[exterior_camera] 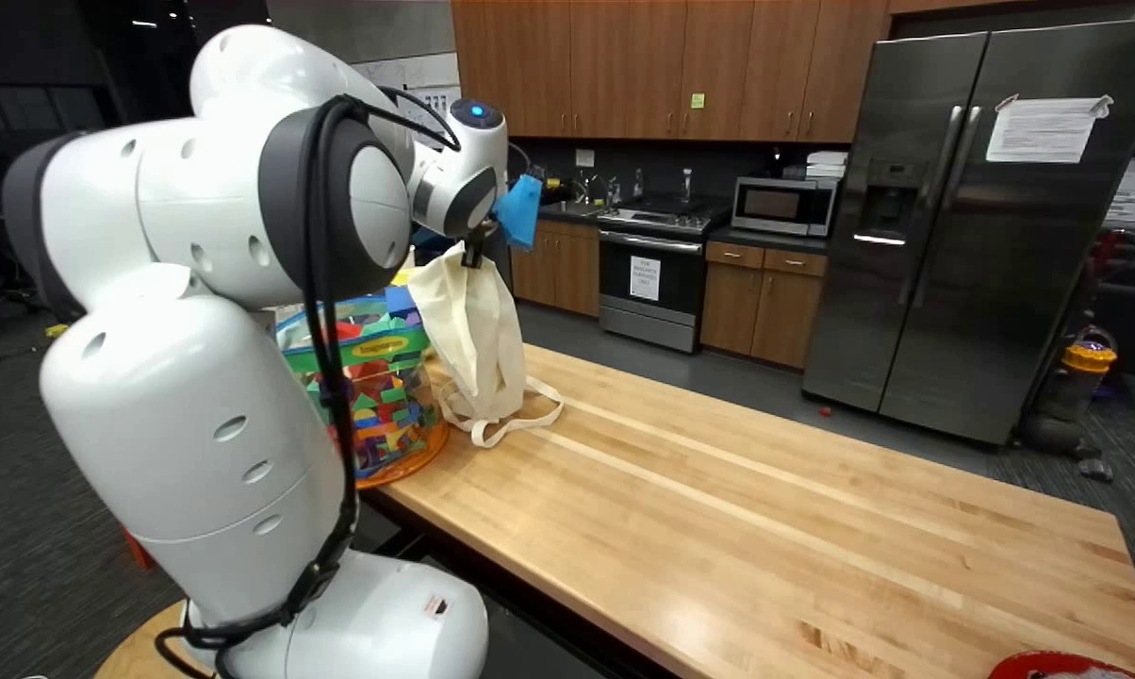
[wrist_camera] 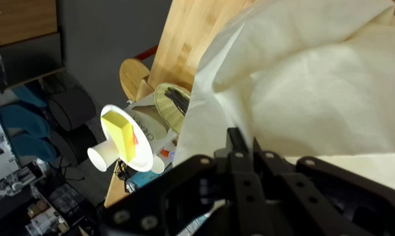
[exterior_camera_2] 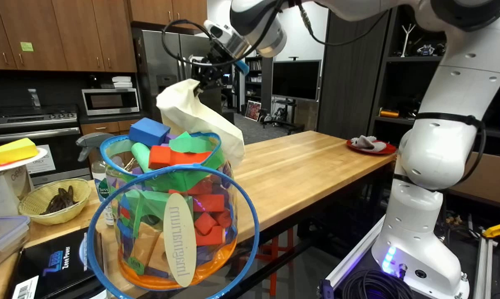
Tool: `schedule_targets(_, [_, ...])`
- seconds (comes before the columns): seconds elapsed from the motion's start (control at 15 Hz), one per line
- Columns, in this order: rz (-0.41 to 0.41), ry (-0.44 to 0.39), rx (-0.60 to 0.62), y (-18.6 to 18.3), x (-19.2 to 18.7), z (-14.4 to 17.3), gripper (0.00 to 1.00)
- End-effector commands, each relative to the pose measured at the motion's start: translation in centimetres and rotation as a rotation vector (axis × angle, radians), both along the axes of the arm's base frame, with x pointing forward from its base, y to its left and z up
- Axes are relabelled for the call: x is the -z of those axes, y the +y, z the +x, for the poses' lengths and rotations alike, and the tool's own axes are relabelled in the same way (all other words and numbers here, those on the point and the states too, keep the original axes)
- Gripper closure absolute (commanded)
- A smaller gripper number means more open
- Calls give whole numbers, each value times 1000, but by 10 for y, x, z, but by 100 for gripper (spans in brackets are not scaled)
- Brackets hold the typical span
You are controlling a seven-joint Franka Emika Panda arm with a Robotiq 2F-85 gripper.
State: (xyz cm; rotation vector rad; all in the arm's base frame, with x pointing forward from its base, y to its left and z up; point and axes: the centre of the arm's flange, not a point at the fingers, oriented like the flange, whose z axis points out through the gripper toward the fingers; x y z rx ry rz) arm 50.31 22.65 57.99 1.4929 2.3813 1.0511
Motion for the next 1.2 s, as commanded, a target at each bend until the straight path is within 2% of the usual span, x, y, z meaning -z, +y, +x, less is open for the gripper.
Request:
schedule_targets(0.0, [24,55,112,-29,32,-19,99])
schedule_targets(0.4, [4,146,222,-48,86,-19,99])
schedule_targets(0.6, [-57,187,308,-78,122,-14,99])
schedule_targets(0.73, [-138,235,404,-119,163,-11,99])
schedule_targets(0.87, [-199,294,489,-171,201,-23,99])
schedule_targets(1.07, [-239,405,639,-227,236,-42,99])
schedule_targets(1.13, [-224,438,694,-240,243,-44,99])
